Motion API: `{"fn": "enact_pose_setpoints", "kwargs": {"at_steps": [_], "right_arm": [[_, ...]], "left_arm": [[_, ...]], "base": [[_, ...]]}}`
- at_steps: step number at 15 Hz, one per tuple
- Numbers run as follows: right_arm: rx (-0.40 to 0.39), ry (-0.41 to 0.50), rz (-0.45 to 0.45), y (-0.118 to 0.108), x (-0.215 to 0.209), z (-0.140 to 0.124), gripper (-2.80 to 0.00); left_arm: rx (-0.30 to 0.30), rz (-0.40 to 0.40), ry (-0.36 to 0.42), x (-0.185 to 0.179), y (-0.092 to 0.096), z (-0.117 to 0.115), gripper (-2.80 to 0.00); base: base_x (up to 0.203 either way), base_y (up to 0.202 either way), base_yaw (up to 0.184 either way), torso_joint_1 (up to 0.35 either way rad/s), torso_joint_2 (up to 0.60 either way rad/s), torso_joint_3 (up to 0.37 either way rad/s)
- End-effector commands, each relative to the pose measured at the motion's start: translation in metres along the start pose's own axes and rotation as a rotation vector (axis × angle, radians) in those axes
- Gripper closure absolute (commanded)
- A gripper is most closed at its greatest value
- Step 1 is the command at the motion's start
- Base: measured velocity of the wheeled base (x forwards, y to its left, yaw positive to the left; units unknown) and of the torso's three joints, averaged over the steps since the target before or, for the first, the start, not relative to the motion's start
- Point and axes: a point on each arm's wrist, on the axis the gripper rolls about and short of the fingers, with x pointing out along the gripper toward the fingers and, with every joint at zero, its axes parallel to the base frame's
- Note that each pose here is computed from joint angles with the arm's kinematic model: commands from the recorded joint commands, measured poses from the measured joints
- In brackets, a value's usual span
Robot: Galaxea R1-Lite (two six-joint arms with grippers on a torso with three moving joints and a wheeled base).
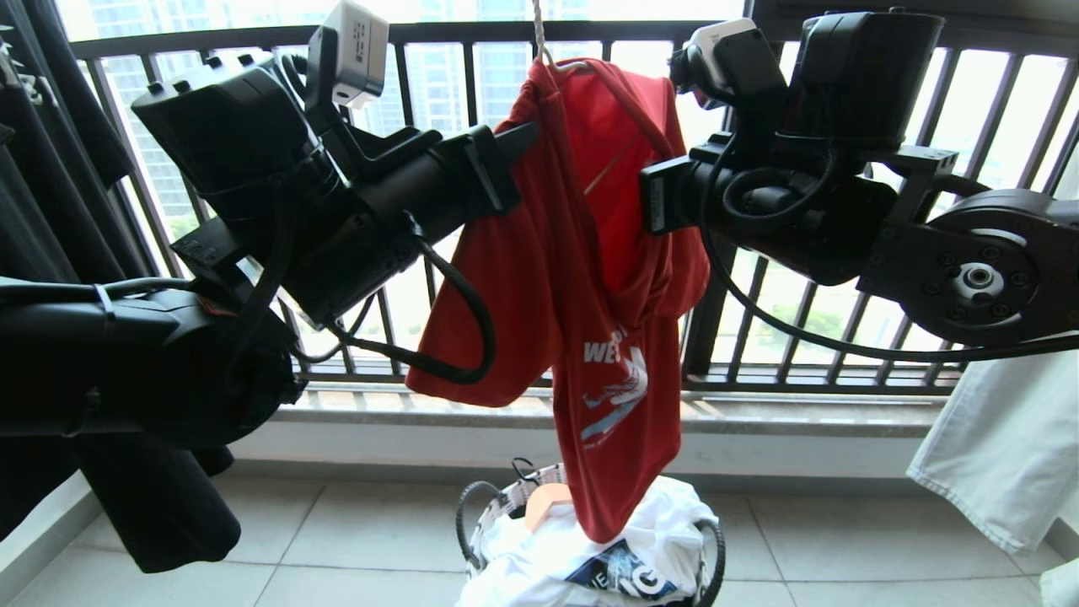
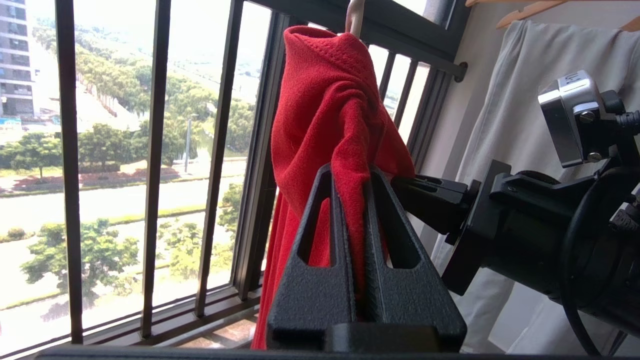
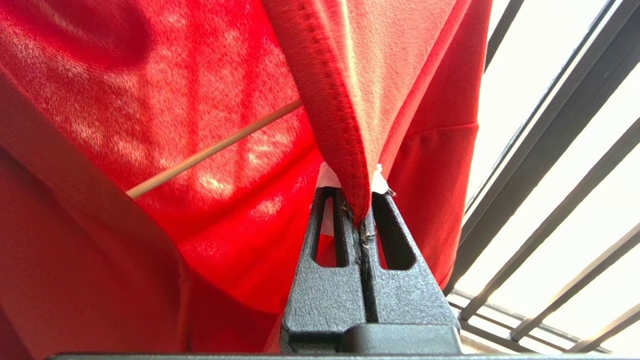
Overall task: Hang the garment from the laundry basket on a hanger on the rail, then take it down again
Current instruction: Hang the clothes on the clothes rack
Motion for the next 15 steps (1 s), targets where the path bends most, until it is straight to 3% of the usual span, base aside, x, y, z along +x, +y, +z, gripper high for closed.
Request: {"fn": "enact_pose_setpoints", "kwargs": {"at_steps": [1,4,7,13,15], "right_arm": [[0.006,-0.029,-0.022,-0.011,-0.009,0.011,0.0],[0.013,-0.054,-0.046,-0.019,-0.007,0.019,0.0],[0.017,-0.092,-0.072,-0.025,0.0,0.031,0.0],[-0.037,-0.072,-0.082,-0.03,0.007,0.038,0.0],[-0.059,-0.07,-0.082,-0.03,0.008,0.038,0.0]], "left_arm": [[0.021,0.018,0.008,0.004,0.004,-0.007,0.0],[0.021,0.009,0.026,0.003,0.002,-0.012,0.0],[0.007,-0.028,0.071,0.0,-0.011,-0.025,0.0],[0.011,-0.098,0.167,-0.006,-0.037,-0.055,0.0],[0.042,-0.102,0.184,-0.006,-0.037,-0.062,0.0]], "base": [[0.0,0.0,0.0,0.0,0.0,0.0],[0.0,0.0,0.0,0.0,0.0,0.0],[0.0,0.0,0.0,0.0,0.0,0.0],[0.0,0.0,0.0,0.0,0.0,0.0],[0.0,0.0,0.0,0.0,0.0,0.0]]}}
